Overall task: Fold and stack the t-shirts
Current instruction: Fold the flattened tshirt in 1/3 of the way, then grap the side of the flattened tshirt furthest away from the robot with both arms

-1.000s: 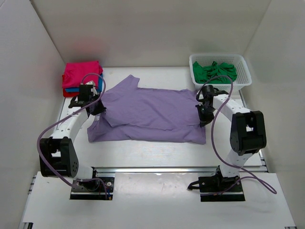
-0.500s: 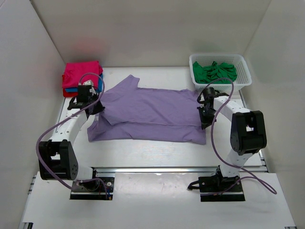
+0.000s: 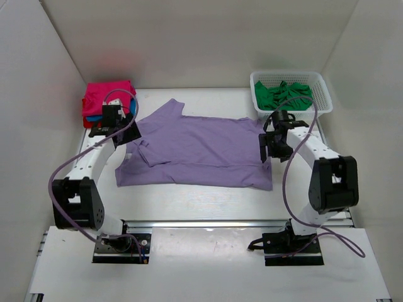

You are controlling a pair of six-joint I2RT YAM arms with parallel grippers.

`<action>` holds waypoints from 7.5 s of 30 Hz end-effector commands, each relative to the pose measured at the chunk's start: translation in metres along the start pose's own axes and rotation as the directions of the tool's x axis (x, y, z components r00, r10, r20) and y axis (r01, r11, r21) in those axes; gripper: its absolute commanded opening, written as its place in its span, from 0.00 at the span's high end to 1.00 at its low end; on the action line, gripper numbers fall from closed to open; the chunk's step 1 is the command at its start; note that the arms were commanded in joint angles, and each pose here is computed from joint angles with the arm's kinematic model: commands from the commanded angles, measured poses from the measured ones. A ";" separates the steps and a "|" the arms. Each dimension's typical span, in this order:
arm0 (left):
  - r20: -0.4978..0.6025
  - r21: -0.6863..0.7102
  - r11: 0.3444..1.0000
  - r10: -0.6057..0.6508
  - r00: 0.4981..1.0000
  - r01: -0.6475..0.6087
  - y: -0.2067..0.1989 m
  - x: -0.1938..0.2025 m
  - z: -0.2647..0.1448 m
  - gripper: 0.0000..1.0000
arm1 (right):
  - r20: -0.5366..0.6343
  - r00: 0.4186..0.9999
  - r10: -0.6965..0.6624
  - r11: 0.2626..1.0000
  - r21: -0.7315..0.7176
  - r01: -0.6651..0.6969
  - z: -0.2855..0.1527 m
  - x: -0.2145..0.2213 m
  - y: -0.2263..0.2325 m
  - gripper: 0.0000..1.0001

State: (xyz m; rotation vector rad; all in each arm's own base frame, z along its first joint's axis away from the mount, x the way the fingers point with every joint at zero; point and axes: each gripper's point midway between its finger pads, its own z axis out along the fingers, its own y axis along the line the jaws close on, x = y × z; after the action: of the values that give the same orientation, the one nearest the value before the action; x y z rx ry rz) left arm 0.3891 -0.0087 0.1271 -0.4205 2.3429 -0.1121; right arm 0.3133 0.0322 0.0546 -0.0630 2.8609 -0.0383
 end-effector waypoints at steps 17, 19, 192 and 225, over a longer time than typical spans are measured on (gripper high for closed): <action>-0.267 -0.237 0.969 0.001 0.964 -0.066 0.067 0.118 -0.080 0.42 | 0.020 0.961 0.277 0.947 -0.174 -0.269 -0.041 0.077 0.045 0.46; -0.294 -0.267 0.960 -0.003 0.956 -0.079 0.070 0.127 -0.069 0.42 | 0.033 0.959 0.280 0.944 -0.191 -0.269 -0.042 0.074 0.045 0.46; -0.173 0.472 0.802 0.492 0.853 -0.366 -0.139 0.132 -0.039 0.91 | 0.102 0.982 0.157 0.975 -0.176 -0.138 -0.057 -0.003 0.029 0.58; -0.176 0.522 0.769 0.519 0.836 -0.368 -0.151 0.118 -0.025 0.45 | 0.089 0.985 0.145 0.974 -0.188 -0.126 -0.053 -0.002 0.036 0.58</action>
State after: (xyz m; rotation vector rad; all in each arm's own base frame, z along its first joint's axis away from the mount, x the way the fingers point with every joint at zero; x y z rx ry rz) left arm 0.3272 -0.2028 0.0794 0.4875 2.6059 -0.5762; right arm 0.2931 0.0672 0.1021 0.1077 2.7809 0.2319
